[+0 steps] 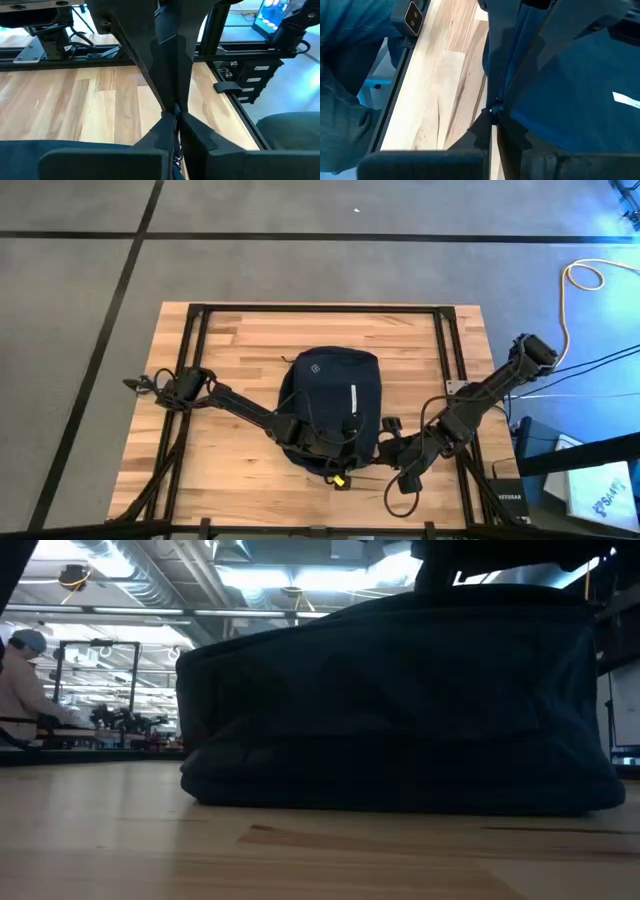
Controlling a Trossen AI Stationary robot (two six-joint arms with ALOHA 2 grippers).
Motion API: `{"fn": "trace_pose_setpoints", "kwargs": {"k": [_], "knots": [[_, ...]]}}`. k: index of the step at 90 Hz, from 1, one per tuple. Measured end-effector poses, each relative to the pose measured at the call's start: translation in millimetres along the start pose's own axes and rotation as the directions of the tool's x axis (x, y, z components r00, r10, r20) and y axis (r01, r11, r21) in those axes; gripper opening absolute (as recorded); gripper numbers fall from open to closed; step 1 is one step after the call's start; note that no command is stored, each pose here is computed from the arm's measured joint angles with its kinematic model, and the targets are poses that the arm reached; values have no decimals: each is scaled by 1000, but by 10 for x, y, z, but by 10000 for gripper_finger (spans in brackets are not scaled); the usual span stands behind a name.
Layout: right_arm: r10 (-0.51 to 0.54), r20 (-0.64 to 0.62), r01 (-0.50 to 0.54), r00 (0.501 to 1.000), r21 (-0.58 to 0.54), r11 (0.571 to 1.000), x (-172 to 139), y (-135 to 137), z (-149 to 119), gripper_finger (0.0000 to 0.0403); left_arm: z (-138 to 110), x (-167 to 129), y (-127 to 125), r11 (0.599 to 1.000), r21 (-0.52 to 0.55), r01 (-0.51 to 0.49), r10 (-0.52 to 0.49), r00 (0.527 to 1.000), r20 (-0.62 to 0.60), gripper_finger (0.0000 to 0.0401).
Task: Unpack backpack
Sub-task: Close the blue backpack
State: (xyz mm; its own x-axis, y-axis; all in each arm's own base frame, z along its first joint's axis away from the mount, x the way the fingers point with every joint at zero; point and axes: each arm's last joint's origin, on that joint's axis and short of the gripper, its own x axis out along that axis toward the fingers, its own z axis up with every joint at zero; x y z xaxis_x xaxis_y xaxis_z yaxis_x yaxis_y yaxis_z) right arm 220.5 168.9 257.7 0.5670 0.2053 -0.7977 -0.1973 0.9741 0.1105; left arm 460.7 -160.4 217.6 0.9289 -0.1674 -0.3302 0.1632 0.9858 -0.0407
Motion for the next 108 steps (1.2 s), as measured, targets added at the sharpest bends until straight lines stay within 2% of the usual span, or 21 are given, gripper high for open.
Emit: {"fn": "trace_pose_setpoints", "kwargs": {"k": [36,41,50,56,70,84,97,108], "knots": [[-7,-5,7,1000,-12,1000,-7,-3,0,7,-1,-1,-8,1000,21,-2,2,1000,0,0],[-36,-24,36,999,-12,999,-47,-12,11,17,-2,-1,-8,1000,21,-3,3,1000,-1,0],[-152,-35,152,988,-13,988,-134,-53,36,41,-11,-2,-13,1000,23,10,-10,1000,-11,0],[-178,-19,178,984,-11,984,-183,-55,82,62,-21,-3,-26,1000,23,18,-18,1000,-19,0],[-179,-5,179,984,-52,983,-210,-43,111,121,-26,-12,-84,999,35,29,-28,999,-19,0],[-194,-8,193,981,-46,980,-211,-52,105,171,-39,-17,-113,999,36,35,-34,999,-30,0],[-140,-51,140,989,4,990,-184,-30,66,190,-82,-21,-115,998,46,33,-30,997,-73,6],[-138,-94,140,986,15,990,-40,88,-60,191,-99,-28,-151,996,80,42,-35,996,-86,40]]}}
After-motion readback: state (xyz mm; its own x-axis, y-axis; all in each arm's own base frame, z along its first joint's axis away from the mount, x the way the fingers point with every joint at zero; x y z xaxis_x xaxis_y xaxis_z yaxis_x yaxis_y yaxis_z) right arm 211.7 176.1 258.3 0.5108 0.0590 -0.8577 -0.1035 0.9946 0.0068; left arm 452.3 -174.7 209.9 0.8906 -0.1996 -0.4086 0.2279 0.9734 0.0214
